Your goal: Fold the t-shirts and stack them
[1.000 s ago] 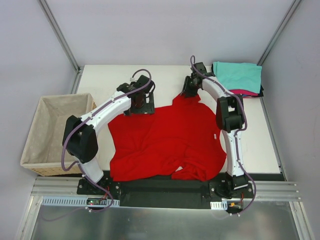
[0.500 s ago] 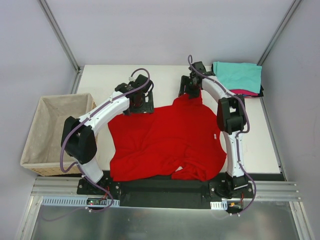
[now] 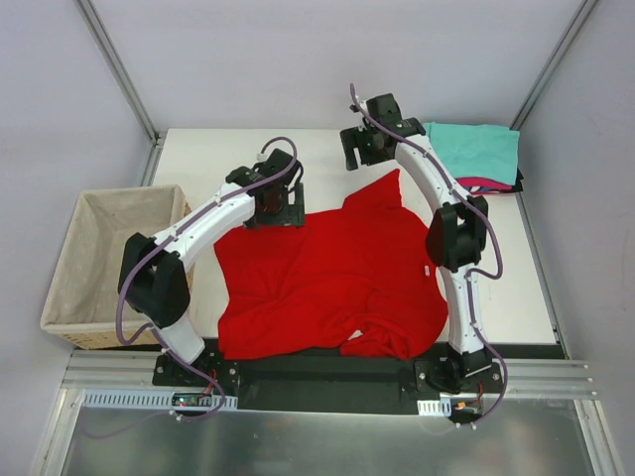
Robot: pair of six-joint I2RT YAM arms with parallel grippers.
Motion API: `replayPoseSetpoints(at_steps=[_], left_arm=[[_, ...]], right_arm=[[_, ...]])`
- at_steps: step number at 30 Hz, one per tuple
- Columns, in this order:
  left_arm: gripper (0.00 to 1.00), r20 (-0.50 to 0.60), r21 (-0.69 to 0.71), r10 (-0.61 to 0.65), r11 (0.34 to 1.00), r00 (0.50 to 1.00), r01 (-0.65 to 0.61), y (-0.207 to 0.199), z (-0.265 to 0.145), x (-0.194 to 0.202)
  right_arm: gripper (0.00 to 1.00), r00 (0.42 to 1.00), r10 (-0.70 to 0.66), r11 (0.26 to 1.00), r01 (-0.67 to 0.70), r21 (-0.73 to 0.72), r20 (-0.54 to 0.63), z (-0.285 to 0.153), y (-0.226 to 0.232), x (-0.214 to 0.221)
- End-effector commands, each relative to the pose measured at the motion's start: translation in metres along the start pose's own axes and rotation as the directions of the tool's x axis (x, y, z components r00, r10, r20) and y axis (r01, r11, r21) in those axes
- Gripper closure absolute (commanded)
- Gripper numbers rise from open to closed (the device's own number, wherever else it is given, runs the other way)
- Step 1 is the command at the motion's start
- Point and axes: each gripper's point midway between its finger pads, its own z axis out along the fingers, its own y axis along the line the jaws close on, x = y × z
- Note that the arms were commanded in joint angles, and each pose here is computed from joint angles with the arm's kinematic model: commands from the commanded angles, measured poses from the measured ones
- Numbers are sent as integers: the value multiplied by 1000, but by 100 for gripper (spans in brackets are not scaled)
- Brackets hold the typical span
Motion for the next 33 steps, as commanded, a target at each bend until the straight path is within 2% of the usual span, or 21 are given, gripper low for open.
replayPoseSetpoints(at_steps=[1, 10, 19, 22, 25, 26, 28, 30, 31, 32, 33], left_arm=[[1, 32, 24, 8, 1000, 999, -8, 6, -15, -5], [1, 22, 1, -6, 1000, 1000, 6, 18, -10, -2], [1, 12, -4, -9, 1000, 1000, 9, 20, -5, -2], [1, 12, -7, -12, 1000, 1000, 12, 20, -4, -4], [1, 10, -7, -14, 1000, 1000, 14, 20, -3, -3], [1, 8, -8, -16, 1000, 1000, 16, 20, -2, -3], [1, 7, -5, -19, 1000, 1000, 19, 19, -2, -3], [1, 7, -3, -20, 1000, 1000, 20, 19, -2, -3], [1, 8, -1, -22, 1000, 1000, 22, 19, -2, -4], [1, 6, 0, -22, 1000, 1000, 22, 18, -2, -3], [1, 7, 1, -22, 1000, 1000, 22, 18, -2, -3]], right_arm=[[17, 991, -54, 998, 55, 8, -123, 11, -10, 31], [18, 971, 5, 1000, -4, 4, -238, 56, -15, 76], [19, 969, 96, 995, -90, 38, -229, 66, -36, 77], [24, 966, 106, 994, -98, 43, -235, 67, -40, 80], [37, 961, 116, 993, -108, 46, -250, 68, -39, 87], [48, 960, 120, 993, -112, 44, -253, 69, -38, 89], [58, 957, 131, 991, -125, 41, -258, 68, -36, 92], [75, 958, 134, 991, -129, 37, -253, 67, -33, 91], [79, 955, 139, 990, -134, 38, -260, 67, -32, 94], [93, 956, 135, 991, -130, 37, -260, 66, -28, 94], [99, 956, 134, 991, -128, 41, -259, 65, -27, 94]])
